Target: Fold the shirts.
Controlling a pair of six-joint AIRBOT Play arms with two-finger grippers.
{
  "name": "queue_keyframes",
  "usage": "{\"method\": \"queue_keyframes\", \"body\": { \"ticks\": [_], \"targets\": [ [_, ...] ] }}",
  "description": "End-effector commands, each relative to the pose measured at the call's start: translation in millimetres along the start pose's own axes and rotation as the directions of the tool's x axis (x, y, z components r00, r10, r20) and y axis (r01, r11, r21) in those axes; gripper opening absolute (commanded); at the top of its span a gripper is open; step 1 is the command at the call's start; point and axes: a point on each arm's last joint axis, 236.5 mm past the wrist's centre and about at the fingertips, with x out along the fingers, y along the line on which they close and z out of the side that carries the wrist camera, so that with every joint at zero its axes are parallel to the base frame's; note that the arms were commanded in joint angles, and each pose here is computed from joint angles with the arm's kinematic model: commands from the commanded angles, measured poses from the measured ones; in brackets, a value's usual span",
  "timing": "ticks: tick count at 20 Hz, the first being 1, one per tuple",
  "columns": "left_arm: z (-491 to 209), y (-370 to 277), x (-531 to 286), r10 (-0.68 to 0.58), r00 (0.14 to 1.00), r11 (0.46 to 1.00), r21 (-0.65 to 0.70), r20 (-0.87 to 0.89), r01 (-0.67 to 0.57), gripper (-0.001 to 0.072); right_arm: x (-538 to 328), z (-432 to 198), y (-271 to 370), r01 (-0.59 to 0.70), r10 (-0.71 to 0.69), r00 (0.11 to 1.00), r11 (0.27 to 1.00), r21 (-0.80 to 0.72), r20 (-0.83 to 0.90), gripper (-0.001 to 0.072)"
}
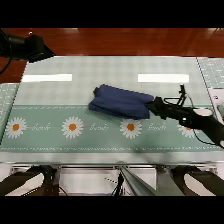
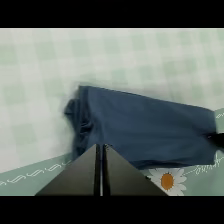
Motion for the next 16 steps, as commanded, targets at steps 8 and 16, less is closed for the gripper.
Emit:
{"method": "queue_keyframes", "body": {
  "ticks": [8, 16],
  "targets": [
    [-2.0, 25.3, 42.8, 0.009, 0.998, 0.999, -0.048, -0.058, -0.012, 0.0069, -268.3, 66.2, -67.3, 0.636, -0.623, 0.747, 0.771, 0.021, 0.234, 0.0019],
    [-4.8, 37.8, 63.1, 0.014, 0.996, 1.0, 0.029, -0.086, -0.011, 0.0069, -412.1, 17.8, -128.8, 0.781, -0.896, 0.43, 0.431, 0.452, 0.111, 0.0019]
  ]
}}
